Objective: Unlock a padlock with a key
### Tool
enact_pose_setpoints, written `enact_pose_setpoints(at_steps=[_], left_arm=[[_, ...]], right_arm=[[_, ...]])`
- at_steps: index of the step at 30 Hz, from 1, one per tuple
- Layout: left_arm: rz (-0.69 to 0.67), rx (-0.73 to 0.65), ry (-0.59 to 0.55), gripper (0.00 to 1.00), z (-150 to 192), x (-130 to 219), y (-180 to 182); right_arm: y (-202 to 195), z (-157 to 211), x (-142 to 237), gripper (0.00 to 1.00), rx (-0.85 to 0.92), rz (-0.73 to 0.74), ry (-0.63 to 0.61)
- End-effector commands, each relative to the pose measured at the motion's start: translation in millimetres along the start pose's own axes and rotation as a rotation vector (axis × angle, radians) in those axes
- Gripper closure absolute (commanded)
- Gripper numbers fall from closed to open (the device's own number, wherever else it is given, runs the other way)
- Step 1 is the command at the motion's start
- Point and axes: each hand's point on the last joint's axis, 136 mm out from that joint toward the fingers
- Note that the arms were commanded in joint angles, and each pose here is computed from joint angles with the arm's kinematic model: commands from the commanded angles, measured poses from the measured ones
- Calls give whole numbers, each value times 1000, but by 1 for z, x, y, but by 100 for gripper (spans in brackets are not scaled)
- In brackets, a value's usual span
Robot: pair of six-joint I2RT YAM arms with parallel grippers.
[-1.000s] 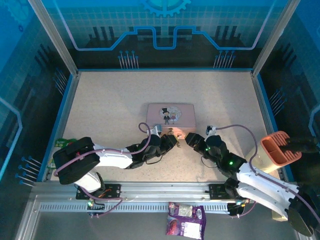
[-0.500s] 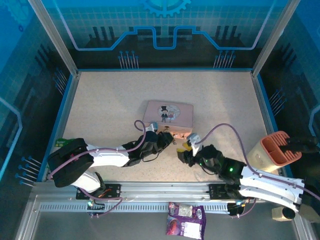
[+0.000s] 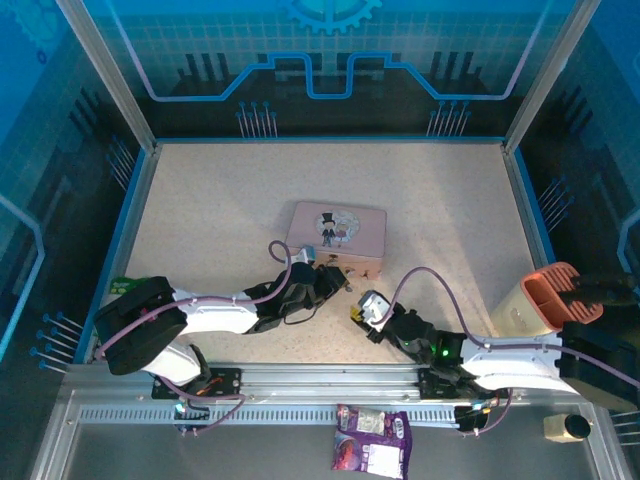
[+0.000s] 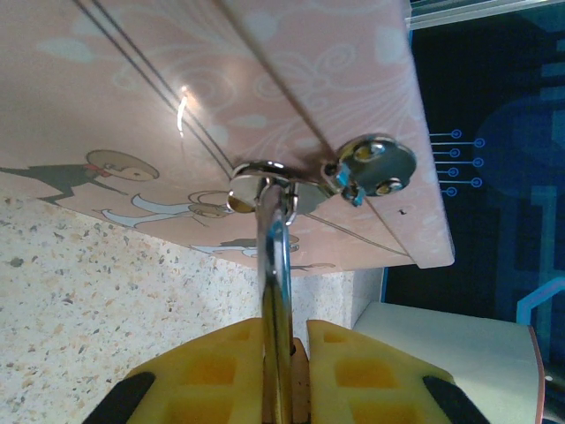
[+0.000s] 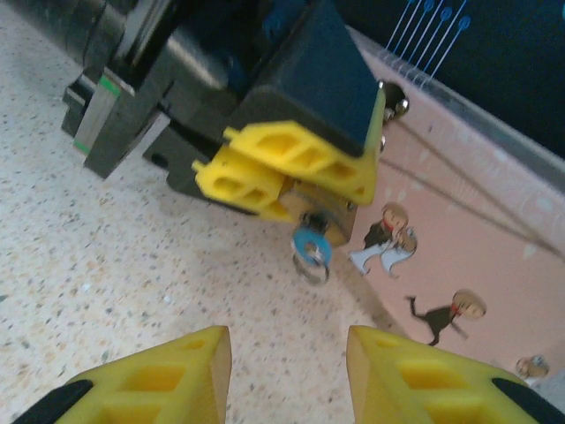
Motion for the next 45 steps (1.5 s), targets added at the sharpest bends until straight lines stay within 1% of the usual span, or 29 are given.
enact_pose_setpoints(at_steps=[1,12,21,24,26,31,37,41,43,45], left_arm=[[92,-9,-16,100,-8,7,-28],[108,-22,3,100,-3,8,-33],[116,-19,3,100,-3,10,-34],[116,-16,1,100,-3,11,-33],[118,-17,-2,100,-4,11,-33],[118,-16,-3,100,-4,12,-33],[120,-15,-4,100,-4,12,-33],[123,-19,-2,100,-4,11,-33],[123,-23,-4,100,-4,11,-33],[118,-27,-5,100,-4,11,-32]], right_arm=[[-10,-42,-1,61,17,71,-151],[-8,-38,-22,64,71,113,-139],[-6,-41,-32,71,81,161,-193],[-2,-36,-38,74,116,177,-171],[0,-34,-40,78,120,185,-160],[-2,-31,-41,79,115,202,-148],[-4,-32,-41,79,95,206,-152],[-11,-35,-40,85,50,247,-157],[-12,-39,-39,86,2,245,-173],[-15,-43,-37,90,-70,250,-191]])
Point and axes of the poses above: each hand's point on the last joint's axis, 136 mm out from that joint toward the fingers, its own x axis back along the fingers, its own y axis along the line the jaws close on, z = x × y, and after that the axes turned 3 degrees about -x, right-handed
